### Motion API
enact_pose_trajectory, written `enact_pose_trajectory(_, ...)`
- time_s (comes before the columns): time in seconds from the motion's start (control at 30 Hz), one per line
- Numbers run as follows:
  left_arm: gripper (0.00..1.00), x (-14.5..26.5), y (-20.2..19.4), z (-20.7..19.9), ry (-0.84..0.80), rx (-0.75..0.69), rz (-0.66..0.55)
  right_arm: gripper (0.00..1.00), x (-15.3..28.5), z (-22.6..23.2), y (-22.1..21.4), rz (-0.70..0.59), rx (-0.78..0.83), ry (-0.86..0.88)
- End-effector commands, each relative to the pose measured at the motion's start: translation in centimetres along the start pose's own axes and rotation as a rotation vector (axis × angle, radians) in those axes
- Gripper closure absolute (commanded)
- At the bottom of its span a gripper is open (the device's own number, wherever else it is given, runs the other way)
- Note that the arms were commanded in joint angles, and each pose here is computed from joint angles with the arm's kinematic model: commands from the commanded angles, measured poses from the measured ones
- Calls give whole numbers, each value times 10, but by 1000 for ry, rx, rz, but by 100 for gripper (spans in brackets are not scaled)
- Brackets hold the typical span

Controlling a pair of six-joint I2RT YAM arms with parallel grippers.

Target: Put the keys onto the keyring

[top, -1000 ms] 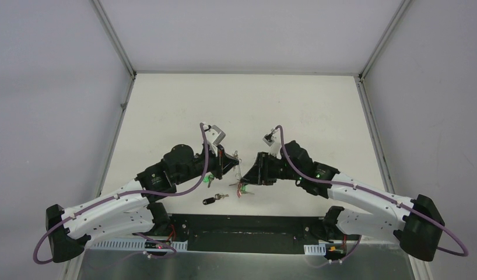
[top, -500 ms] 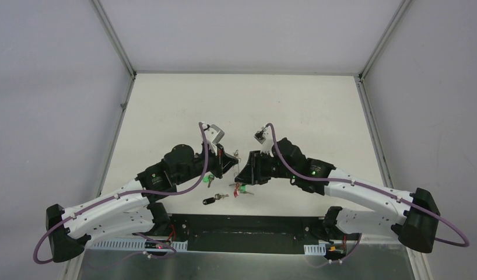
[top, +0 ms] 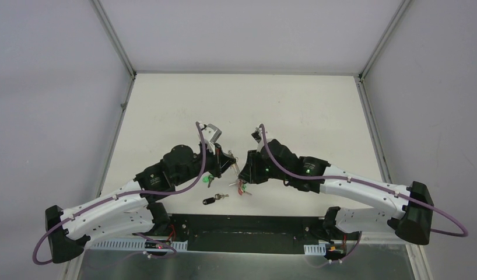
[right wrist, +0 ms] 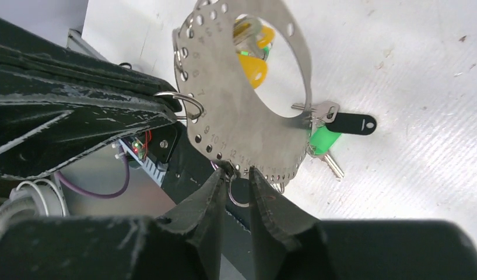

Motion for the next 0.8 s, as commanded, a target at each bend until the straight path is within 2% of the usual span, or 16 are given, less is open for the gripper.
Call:
enact_pose_trajectory(0.0, 100, 7, 28, -14, -35, 44, -108, 78, 10, 4, 22, -103, 35, -46)
enact_pose_trajectory(0.13, 100, 8, 26, -12, -26, 50, -109, 78, 13, 5, 24, -127, 42, -28)
enact_pose_trajectory(0.33, 100, 7, 27, -12, -18, 53, -113, 69, 8, 8, 18, -101, 56, 20)
enact_pose_trajectory(0.4, 100, 7, 28, -12, -17, 54, -114, 69, 5, 8, 18, -99, 54, 16)
enact_pose_trajectory(0.47, 100, 7, 28, -12, -16, 55, -112, 74, 3, 7, 19, -107, 47, 1)
enact_pose_trajectory(0.57, 100, 8, 27, -11, -14, 56, -111, 89, 3, 3, 20, -111, 44, -35)
enact_pose_trajectory(0.77, 100, 9, 27, -9, -2, 61, -115, 100, 7, 0, 22, -129, 54, -52)
Point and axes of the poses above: each gripper's point midway between its finger pads, its own x axis back along the fingers, its own z axis along the line the jaws close on, y = z × x, the point moved 5 cm from there along x, back along the fingers, and after that the axes turned 3 degrees about x, right-handed, at the moved point
